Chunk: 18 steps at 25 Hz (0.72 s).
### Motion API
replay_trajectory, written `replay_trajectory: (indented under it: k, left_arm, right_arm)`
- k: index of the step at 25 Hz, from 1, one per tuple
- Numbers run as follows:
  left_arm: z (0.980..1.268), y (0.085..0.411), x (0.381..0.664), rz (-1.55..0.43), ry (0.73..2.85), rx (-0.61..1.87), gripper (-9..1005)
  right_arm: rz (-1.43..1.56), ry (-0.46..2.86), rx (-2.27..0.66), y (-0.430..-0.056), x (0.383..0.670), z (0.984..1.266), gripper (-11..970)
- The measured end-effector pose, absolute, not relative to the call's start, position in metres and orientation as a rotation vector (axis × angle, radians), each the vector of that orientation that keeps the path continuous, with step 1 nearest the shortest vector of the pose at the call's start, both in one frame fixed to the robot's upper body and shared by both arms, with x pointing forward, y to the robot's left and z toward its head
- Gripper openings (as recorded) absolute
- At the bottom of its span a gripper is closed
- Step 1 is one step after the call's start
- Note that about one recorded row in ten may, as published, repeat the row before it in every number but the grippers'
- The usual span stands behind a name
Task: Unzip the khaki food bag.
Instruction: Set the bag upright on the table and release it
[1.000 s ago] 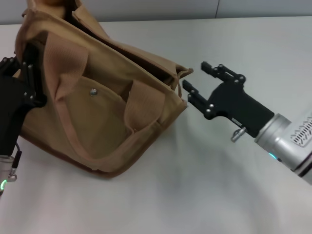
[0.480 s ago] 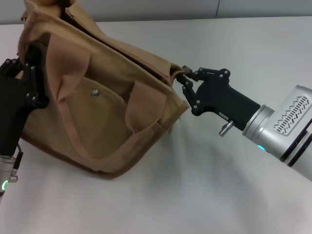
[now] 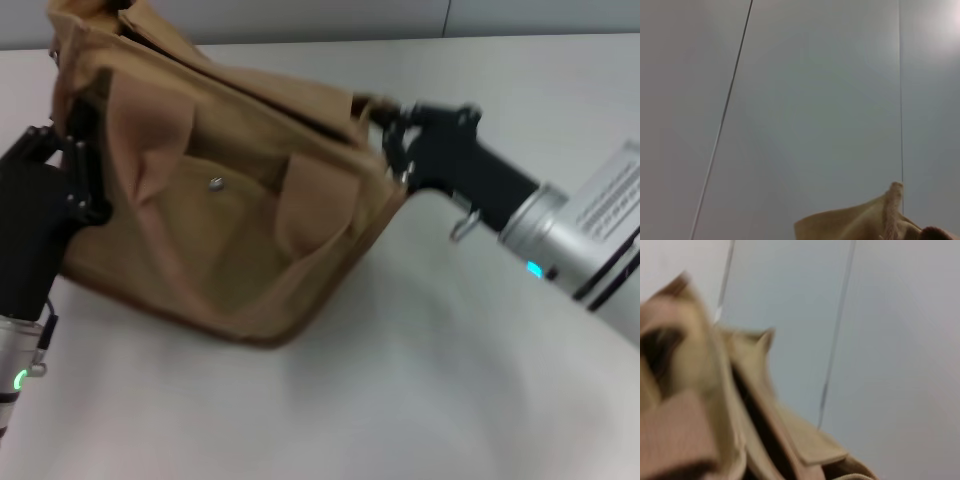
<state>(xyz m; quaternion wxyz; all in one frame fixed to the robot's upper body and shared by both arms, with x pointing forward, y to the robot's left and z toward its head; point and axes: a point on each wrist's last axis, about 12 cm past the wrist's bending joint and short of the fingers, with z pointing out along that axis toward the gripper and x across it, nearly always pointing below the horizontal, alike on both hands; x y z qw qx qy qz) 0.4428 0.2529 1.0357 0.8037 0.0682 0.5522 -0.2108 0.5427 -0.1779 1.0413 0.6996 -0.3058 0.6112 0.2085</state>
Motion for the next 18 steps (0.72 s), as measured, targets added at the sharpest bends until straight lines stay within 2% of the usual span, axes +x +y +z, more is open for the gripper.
replay_trajectory:
  k: [6, 13, 18]
  left_arm:
    - [1.029, 0.241, 0.454, -0.585, 1.280, 0.120, 124]
    - [1.022, 0.224, 0.465, -0.650, 1.380, 0.231, 128]
    - [1.023, 0.226, 0.463, -0.668, 1.363, 0.263, 132]
  right_arm:
    - [0.608, 1.378, -0.542, -0.193, 0.582, 1.071, 29]
    - [0.717, 1.431, -0.410, -0.213, 0.597, 1.083, 30]
    - [0.729, 1.449, -0.320, -0.227, 0.591, 1.078, 31]
